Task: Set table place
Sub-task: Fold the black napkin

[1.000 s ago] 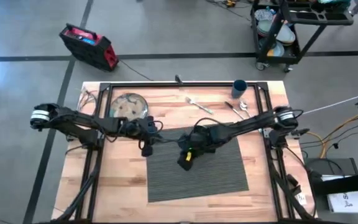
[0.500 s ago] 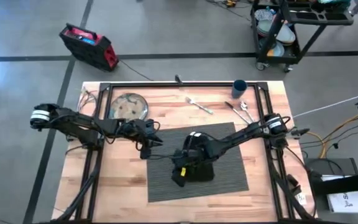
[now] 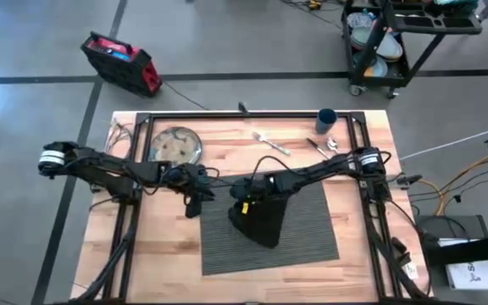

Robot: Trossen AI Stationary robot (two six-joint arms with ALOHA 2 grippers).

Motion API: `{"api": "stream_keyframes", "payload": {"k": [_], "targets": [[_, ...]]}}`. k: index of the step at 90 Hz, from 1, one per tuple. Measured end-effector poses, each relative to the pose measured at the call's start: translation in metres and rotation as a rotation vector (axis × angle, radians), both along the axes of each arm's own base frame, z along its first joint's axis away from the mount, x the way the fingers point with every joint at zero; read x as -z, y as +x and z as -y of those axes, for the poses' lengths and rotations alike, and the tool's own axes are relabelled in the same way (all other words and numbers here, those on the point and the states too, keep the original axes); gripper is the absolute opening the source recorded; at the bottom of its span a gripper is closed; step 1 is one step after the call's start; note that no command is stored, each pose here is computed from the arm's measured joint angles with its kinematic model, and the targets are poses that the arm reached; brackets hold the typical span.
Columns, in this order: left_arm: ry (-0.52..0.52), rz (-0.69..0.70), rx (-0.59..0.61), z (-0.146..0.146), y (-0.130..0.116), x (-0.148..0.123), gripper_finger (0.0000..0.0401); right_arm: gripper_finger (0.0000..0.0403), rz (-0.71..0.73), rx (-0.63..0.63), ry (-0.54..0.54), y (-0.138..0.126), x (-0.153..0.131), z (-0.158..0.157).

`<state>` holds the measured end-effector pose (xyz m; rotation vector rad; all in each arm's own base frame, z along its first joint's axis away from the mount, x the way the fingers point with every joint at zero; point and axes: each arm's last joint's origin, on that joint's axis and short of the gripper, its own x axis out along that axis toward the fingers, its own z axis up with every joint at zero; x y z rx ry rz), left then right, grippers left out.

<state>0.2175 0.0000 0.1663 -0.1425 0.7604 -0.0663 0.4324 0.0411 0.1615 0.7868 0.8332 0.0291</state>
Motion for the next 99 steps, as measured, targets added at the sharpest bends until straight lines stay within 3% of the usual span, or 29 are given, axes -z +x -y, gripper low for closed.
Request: {"api": "stream_keyframes", "payload": {"k": [18, 42, 71, 99], "targets": [[0.001, -0.010, 0.001, 0.000, -0.003, -0.001, 0.0045, 0.0000, 0.007, -0.042, 0.036, 0.005, 0.015, -0.002], [-0.001, -0.013, -0.001, 0.000, -0.003, -0.001, 0.0063, 0.0012, 0.082, -0.069, 0.041, 0.012, 0.013, -0.003], [-0.014, -0.013, -0.014, 0.000, -0.003, -0.001, 0.0082, 0.0103, 0.252, -0.065, 0.059, 0.021, -0.006, 0.002], [-0.015, -0.016, -0.014, 0.000, -0.003, -0.001, 0.0093, 0.0179, 0.304, -0.059, 0.128, 0.028, -0.028, 0.018]]}}
